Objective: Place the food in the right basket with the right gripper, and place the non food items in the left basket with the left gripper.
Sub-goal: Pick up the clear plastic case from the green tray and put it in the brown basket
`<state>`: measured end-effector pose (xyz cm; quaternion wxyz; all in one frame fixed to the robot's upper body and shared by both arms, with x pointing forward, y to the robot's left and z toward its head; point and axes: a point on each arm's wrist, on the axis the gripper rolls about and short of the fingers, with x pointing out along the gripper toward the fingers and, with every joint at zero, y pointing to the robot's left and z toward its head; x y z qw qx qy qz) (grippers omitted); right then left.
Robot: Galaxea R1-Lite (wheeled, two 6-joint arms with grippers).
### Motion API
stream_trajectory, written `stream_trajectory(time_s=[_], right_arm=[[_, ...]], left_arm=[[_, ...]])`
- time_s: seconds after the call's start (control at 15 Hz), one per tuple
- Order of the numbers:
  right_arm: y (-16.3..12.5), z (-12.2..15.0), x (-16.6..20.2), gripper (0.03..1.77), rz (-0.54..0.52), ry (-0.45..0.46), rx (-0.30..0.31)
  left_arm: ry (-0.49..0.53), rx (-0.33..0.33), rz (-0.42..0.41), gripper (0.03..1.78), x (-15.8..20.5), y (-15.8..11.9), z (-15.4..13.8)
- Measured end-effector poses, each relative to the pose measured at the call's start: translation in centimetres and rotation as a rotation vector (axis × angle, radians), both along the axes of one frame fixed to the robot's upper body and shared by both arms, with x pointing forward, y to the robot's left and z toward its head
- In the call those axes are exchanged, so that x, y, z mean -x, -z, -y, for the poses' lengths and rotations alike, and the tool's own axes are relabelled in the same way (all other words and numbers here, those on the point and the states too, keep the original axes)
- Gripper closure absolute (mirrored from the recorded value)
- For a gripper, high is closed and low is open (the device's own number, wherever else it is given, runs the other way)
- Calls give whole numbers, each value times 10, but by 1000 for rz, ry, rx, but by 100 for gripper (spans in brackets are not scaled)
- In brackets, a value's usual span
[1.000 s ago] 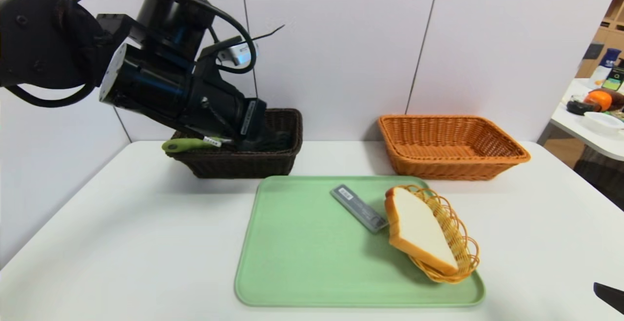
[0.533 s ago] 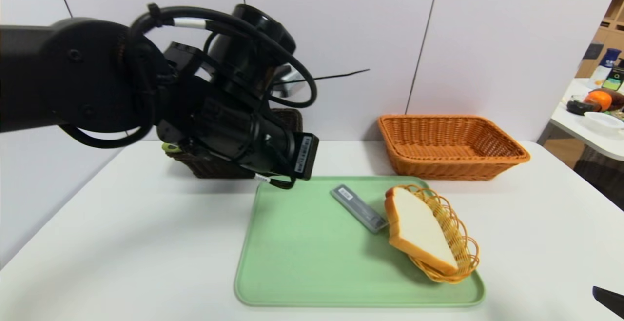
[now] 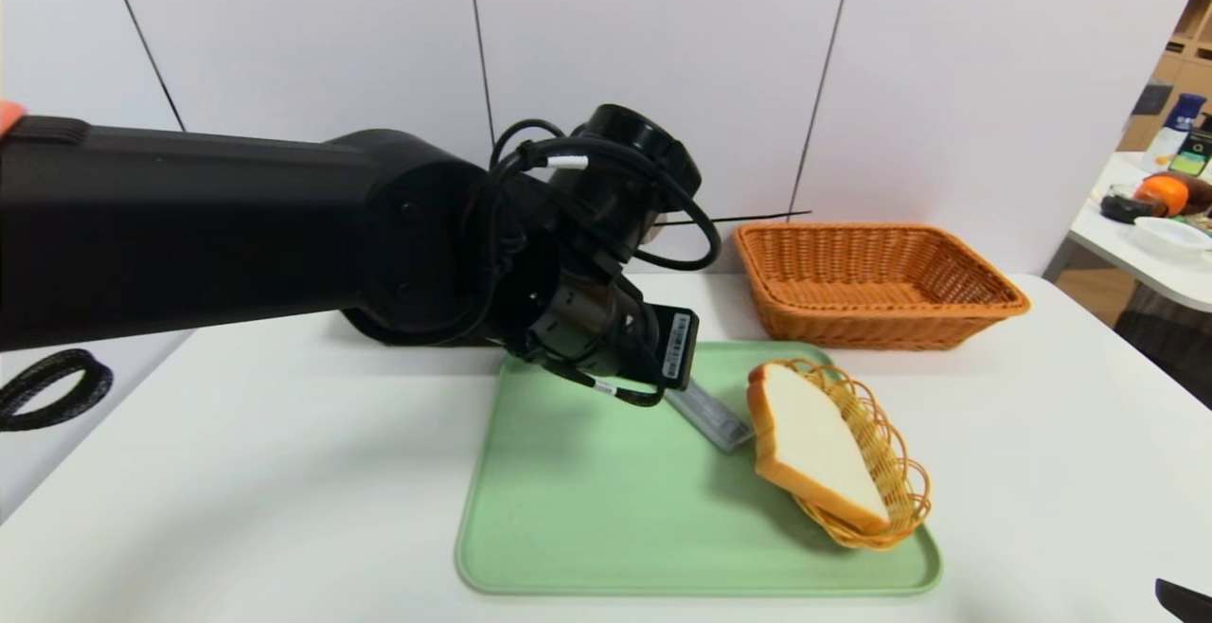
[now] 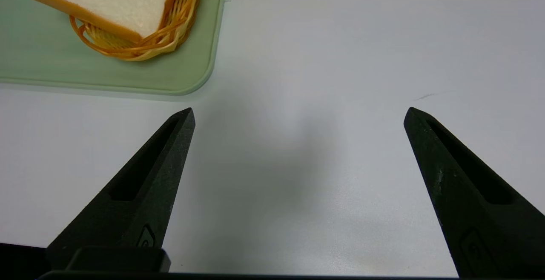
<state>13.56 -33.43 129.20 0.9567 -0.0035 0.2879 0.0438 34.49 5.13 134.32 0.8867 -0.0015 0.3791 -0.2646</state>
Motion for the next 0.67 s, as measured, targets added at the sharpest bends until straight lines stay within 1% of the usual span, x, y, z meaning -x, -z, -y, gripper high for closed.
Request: stream_trajectory(time_s=[0.2, 0.27, 0.47, 0.53, 0.67], right_arm=[[0, 0, 1, 10, 5, 2, 1], [0, 0, 1, 10, 5, 1, 1], [1, 0, 1, 10, 4, 3, 0], [1, 0, 2, 10, 3, 3, 0], [0, 0, 2, 10, 8, 10, -17]], left_arm=[[27, 3, 14, 177, -7, 4, 16], [45, -10, 24, 177, -9, 6, 20], [145, -84, 86, 177, -21, 13, 27], [177, -90, 102, 177, -24, 12, 28], [198, -71, 109, 177, -29, 10, 32]])
